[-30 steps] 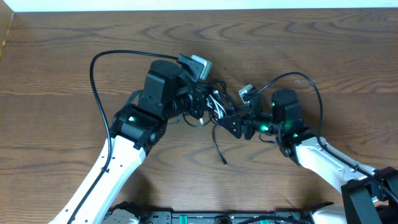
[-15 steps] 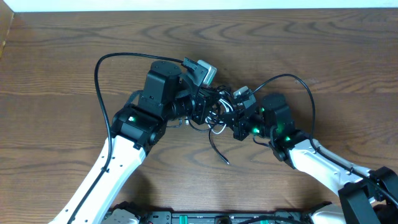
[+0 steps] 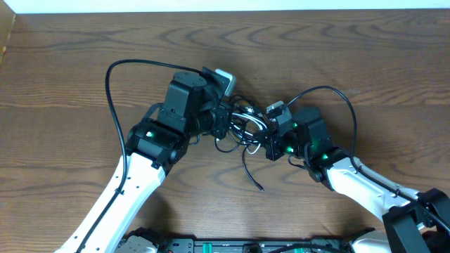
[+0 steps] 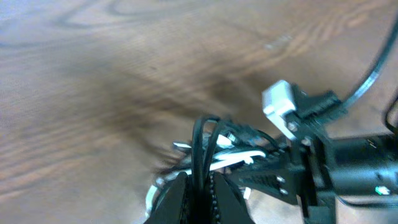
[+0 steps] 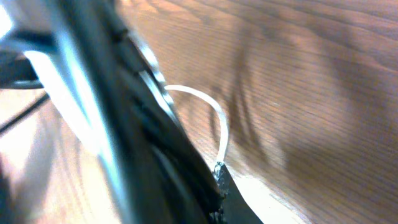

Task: Untangle cables

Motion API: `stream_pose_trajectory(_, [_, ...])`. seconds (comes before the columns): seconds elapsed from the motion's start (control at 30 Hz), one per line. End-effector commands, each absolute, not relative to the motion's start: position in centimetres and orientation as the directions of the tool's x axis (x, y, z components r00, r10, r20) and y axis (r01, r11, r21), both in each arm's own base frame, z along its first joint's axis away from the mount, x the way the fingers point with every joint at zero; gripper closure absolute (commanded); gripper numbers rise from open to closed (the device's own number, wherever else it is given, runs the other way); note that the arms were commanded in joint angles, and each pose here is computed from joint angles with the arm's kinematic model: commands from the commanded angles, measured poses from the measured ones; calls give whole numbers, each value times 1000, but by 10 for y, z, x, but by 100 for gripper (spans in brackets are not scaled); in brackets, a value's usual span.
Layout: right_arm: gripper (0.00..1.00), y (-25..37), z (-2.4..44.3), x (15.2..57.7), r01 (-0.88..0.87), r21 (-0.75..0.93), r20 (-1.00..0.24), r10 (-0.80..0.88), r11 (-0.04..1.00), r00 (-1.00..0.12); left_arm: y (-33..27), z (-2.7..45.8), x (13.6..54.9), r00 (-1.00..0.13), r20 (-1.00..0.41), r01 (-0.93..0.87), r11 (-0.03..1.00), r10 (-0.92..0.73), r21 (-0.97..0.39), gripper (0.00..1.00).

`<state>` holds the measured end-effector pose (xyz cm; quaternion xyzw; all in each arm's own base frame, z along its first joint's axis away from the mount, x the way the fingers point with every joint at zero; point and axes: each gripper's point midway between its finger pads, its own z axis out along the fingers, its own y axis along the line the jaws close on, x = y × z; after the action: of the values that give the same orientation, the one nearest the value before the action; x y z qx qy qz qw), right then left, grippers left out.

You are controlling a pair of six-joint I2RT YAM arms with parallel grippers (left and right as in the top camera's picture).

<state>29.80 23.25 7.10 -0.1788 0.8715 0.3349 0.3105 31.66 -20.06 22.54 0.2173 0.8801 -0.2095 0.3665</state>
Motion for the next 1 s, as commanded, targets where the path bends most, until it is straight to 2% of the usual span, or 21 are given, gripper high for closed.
stream_pose_trajectory(0.0, [99,214,60,309,-439,408,-656,-77,801,-751,-187,258,326,-547,-814,505,852,193,-137,93])
stream_pose_trajectory(0.17, [99,212,58,310,-424,401,-653,-71,812,-754,-176,289,319,-474,-867,484,868,155,-109,93])
stream_pose_trajectory(0.3, [99,199,49,312,-351,375,-627,-45,858,-778,-128,298,329,-477,-878,216,973,38,-75,93])
stream_pose_trajectory(0.4, [99,198,49,312,-345,369,-626,-44,863,-778,-107,302,329,-465,-885,94,993,-24,-76,93])
stream_pose_trajectory(0.63, [99,196,48,314,-315,379,-618,-15,870,-786,-108,298,326,-490,-861,43,982,-140,-184,92])
stream_pose_trajectory(0.77, [99,196,48,314,-302,388,-612,-2,870,-791,-110,290,326,-519,-846,48,983,-126,-176,92])
stream_pose_trajectory(0.97, [99,205,55,313,-316,441,-608,21,840,-793,-117,249,324,-642,-764,57,989,-69,-138,92])
